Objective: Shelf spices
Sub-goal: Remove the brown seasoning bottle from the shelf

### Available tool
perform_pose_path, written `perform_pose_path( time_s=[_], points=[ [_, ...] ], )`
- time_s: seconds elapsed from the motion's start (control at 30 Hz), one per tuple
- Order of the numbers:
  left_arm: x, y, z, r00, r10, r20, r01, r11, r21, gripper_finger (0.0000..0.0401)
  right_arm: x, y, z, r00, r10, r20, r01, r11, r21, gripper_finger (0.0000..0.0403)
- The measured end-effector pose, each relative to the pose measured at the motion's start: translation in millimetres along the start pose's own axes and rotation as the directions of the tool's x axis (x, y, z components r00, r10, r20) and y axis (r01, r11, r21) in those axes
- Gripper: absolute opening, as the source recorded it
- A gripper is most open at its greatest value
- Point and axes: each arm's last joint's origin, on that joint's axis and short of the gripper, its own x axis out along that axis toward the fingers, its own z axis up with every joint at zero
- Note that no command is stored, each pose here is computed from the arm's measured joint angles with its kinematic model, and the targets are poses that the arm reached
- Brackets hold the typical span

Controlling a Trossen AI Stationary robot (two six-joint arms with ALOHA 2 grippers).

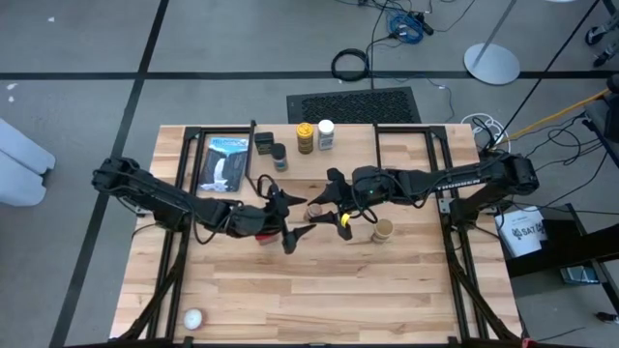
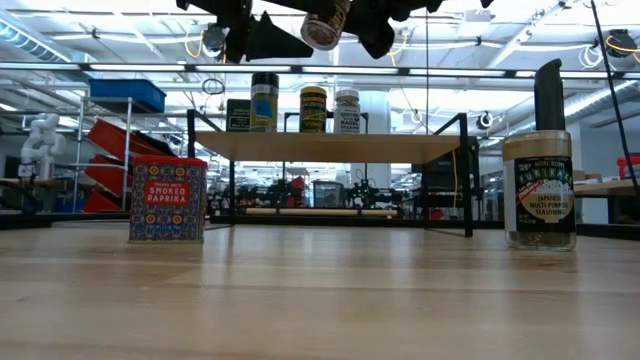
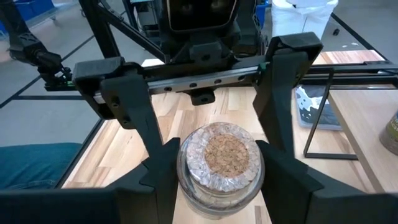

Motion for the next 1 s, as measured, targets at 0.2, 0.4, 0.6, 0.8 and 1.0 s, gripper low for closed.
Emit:
perform_pose_path(
  time_s=[0.2, 0.4, 0.6, 0.8, 1.0],
  points=[
    [4.7, 2.8, -2.1, 1.0, 0.002, -0.01, -0.002, 1.0, 0.0, 0.0372, 0.1, 0.2, -0.1, 1.0, 0.002, 0.0, -0.002, 1.0, -0.001, 0.0173],
    [6.8, 5.4, -2.4, 1.0, 0.008, -0.012, -0.008, 1.0, -0.002, 0.0372, 0.1, -0.1, -0.3, 1.0, -0.001, -0.002, 0.001, 1.0, -0.004, 0.0173],
    [7.9, 5.7, -3.2, 1.0, 0.011, -0.014, -0.011, 1.0, -0.002, 0.0353, 0.3, -0.3, -0.5, 1.0, -0.003, -0.004, 0.003, 1.0, -0.004, 0.0173],
    [7.8, 5.2, -2.0, 1.0, 0.002, -0.004, -0.002, 1.0, -0.007, 0.0314, 0.2, -0.3, -0.1, 1.0, -0.004, 0.0, 0.004, 1.0, -0.005, 0.0173],
    [7.9, 4.2, 0.2, 1.0, -0.019, 0.017, 0.02, 1.0, -0.019, 0.0306, 0.1, 0.0, 0.1, 1.0, 0.003, 0.001, -0.003, 1.0, -0.005, 0.0173]
  ],
)
